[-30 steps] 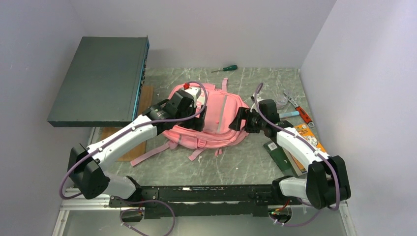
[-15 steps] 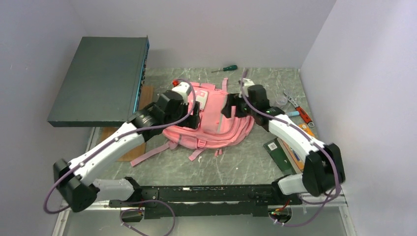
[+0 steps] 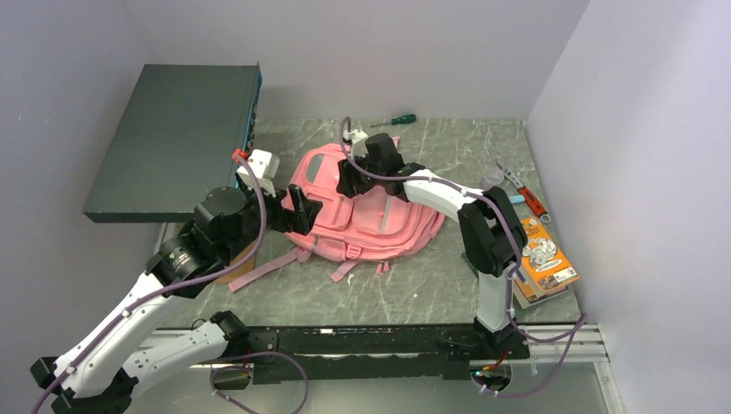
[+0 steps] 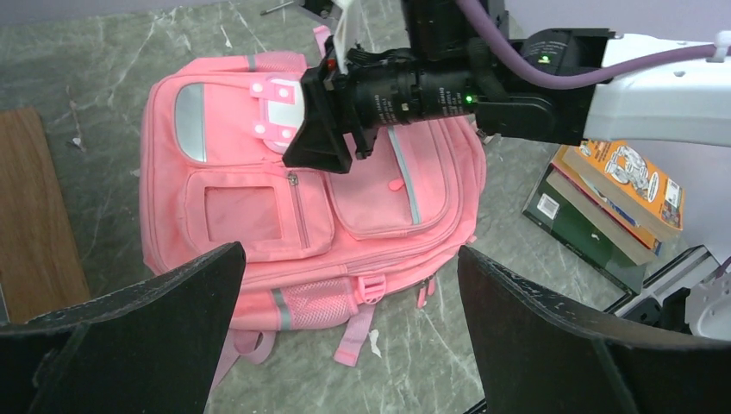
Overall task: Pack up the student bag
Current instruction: Adjust the student bag at the center of the board, then unzip the student bag at the center of the board.
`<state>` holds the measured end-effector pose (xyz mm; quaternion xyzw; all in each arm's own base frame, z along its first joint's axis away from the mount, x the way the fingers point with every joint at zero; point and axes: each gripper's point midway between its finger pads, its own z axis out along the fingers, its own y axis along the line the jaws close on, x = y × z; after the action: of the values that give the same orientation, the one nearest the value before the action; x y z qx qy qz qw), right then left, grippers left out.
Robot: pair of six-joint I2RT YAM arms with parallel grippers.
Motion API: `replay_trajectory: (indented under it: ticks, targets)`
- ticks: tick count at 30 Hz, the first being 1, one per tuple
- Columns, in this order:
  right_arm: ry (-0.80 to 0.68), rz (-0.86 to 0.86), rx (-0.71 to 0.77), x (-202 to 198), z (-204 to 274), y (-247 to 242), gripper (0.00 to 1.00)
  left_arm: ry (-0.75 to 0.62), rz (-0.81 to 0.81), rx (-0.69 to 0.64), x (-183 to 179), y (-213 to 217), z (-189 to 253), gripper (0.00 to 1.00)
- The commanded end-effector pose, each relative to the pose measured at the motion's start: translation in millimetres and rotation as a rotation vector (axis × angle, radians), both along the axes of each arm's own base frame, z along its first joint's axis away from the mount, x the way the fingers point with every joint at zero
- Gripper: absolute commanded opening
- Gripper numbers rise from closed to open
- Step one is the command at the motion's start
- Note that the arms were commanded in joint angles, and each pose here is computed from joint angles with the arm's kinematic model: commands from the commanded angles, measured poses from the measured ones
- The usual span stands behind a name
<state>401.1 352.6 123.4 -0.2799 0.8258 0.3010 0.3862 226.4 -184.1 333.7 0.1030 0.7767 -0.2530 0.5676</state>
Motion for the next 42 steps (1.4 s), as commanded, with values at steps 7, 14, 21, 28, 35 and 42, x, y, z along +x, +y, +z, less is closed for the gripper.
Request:
replay_trajectory:
  ticks: [7, 14, 21, 28, 35, 42]
  targets:
    - [-0.176, 0.124, -0.141, 14.6, -6.7, 36.2, 0.48, 0.044, -0.036, 0.001, -5.5, -6.8, -24.8, 1.0]
    - [-0.179, 0.123, -0.203, 18.5, -24.0, 35.1, 0.43, 0.141, -0.038, -0.006, -14.2, -7.5, -58.9, 1.0]
    - [-0.181, 0.113, -0.193, 7.2, -23.4, 37.0, 0.24, 0.307, -0.036, -0.017, -22.0, -17.2, -115.5, 0.98]
    - [-0.095, 0.093, -0.029, -19.7, 0.2, 42.6, 0.0, 0.469, -0.032, -0.032, -24.9, -34.1, -172.2, 0.85]
    - [-0.016, 0.058, 0.071, -35.0, 17.9, 41.3, 0.0, 0.582, 0.031, -0.058, -13.7, -49.0, -216.6, 0.6]
    - [-0.041, 0.09, -0.036, -35.1, 2.8, 27.3, 0.12, 0.637, 0.084, -0.103, -11.1, -49.9, -231.1, 0.55]
